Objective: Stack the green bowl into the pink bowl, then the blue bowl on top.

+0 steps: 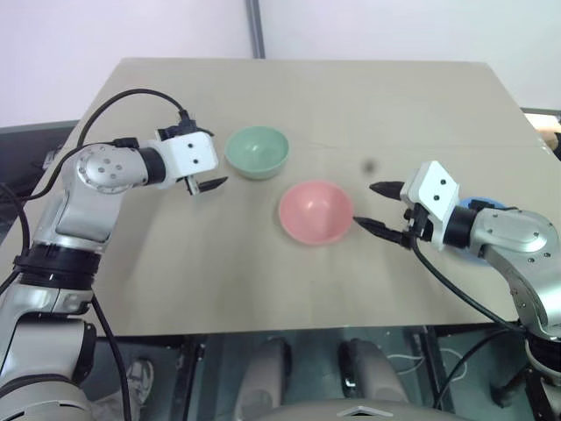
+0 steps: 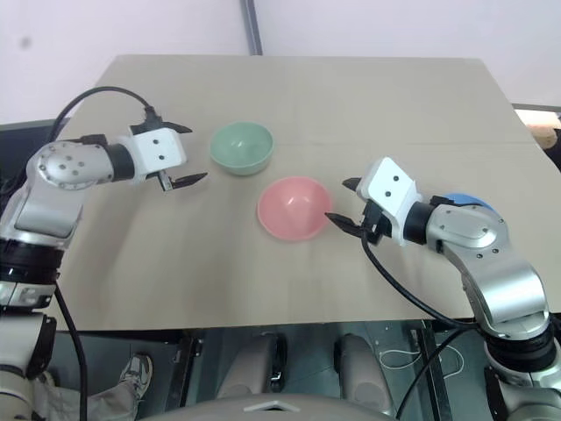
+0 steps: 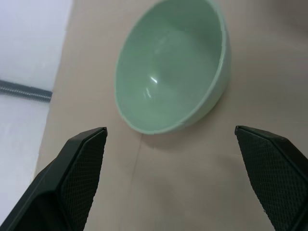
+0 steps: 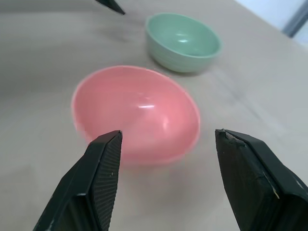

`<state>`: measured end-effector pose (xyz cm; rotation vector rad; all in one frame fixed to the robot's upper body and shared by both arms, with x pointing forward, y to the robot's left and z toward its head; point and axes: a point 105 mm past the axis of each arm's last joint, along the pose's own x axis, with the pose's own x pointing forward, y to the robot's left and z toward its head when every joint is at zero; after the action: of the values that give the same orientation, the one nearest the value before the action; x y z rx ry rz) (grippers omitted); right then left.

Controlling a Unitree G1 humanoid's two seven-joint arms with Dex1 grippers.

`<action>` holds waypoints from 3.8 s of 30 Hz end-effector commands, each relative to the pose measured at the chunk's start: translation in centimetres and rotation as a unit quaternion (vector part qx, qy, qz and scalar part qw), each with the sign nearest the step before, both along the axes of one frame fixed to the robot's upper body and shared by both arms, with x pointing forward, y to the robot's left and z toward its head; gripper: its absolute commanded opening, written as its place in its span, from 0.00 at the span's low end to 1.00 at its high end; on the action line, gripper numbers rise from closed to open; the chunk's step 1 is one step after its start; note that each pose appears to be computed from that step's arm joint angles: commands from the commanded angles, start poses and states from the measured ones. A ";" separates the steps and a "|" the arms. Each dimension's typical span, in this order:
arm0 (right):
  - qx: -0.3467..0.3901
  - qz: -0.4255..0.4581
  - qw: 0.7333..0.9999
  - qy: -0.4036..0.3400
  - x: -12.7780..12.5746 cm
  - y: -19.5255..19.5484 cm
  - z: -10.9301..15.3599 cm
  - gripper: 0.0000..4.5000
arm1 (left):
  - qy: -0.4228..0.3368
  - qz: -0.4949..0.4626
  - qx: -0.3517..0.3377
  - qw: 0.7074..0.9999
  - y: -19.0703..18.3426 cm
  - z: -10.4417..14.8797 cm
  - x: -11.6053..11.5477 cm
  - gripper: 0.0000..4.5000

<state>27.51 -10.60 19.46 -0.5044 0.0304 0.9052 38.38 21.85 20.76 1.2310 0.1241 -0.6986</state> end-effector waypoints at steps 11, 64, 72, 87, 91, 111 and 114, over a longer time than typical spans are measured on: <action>0.021 -0.027 0.998 -0.062 -0.4 0.1 1.9 0.77 | 0.012 -0.070 0.135 0.988 -2.4 -2.1 2.9 0.38; -0.096 -0.331 0.931 0.121 0.1 -15.4 -8.1 0.69 | 0.229 -0.240 -0.425 0.842 -5.2 0.8 -11.4 1.00; -0.097 -0.306 0.943 0.086 0.8 -14.9 -7.1 0.00 | 0.256 -0.259 -0.409 0.837 -3.3 0.5 -12.2 1.00; -0.018 0.058 0.998 -0.031 -0.5 2.3 0.4 0.00 | 0.238 -0.196 -0.413 0.857 0.2 -2.0 -10.4 1.00; -0.002 0.096 0.994 -0.049 -0.5 4.2 0.8 0.00 | 0.231 -0.190 -0.415 0.859 0.4 -2.0 -10.5 1.00; -0.051 0.191 0.977 -0.079 0.6 8.1 0.6 0.61 | 0.221 -0.184 -0.426 0.858 -0.4 -2.0 -10.7 1.00; -0.036 0.202 0.976 -0.071 -0.6 8.0 1.1 0.92 | 0.215 -0.178 -0.437 0.855 -0.5 -1.9 -10.7 1.00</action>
<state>27.99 -2.55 18.77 -0.6644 -0.0986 1.2643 27.99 21.33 17.63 0.1885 -0.0066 -1.1954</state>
